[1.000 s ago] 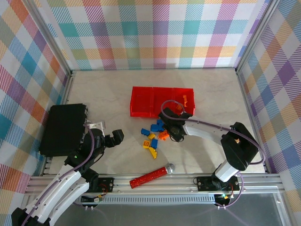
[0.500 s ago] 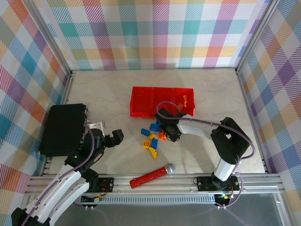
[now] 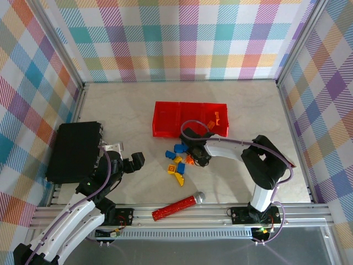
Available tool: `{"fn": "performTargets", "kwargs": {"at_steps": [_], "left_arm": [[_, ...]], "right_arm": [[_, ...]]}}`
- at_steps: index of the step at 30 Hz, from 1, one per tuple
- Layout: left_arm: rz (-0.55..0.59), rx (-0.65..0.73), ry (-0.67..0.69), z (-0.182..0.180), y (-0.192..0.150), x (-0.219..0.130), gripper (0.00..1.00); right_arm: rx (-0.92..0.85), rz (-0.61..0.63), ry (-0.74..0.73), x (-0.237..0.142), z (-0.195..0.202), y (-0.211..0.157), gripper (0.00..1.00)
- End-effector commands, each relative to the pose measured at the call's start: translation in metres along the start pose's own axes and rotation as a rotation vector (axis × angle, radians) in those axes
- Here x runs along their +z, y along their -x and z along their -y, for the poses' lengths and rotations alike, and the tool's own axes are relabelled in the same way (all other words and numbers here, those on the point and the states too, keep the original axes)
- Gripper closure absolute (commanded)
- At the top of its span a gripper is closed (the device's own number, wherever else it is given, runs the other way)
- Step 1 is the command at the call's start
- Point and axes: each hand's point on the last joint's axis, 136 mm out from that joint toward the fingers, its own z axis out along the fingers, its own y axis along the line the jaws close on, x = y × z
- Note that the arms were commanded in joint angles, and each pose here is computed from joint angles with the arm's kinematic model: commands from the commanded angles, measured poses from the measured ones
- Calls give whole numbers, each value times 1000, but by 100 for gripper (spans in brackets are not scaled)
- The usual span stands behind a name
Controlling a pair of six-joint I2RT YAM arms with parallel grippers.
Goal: Sort the legos into containers by color
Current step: Pick up the lego from the center of the table.
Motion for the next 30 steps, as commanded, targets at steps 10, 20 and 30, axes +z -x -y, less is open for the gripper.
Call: {"fn": "performTargets", "kwargs": {"at_steps": [10, 20, 30], "left_arm": [[1, 15, 12, -2, 0, -3, 0], [7, 24, 14, -2, 3, -9, 0], [9, 22, 5, 2, 6, -11, 0]], "right_arm": [[-61, 90, -100, 6, 32, 7, 56], [-227, 242, -6, -60, 23, 38, 72], [-624, 522, 217, -153, -30, 128, 72]]}}
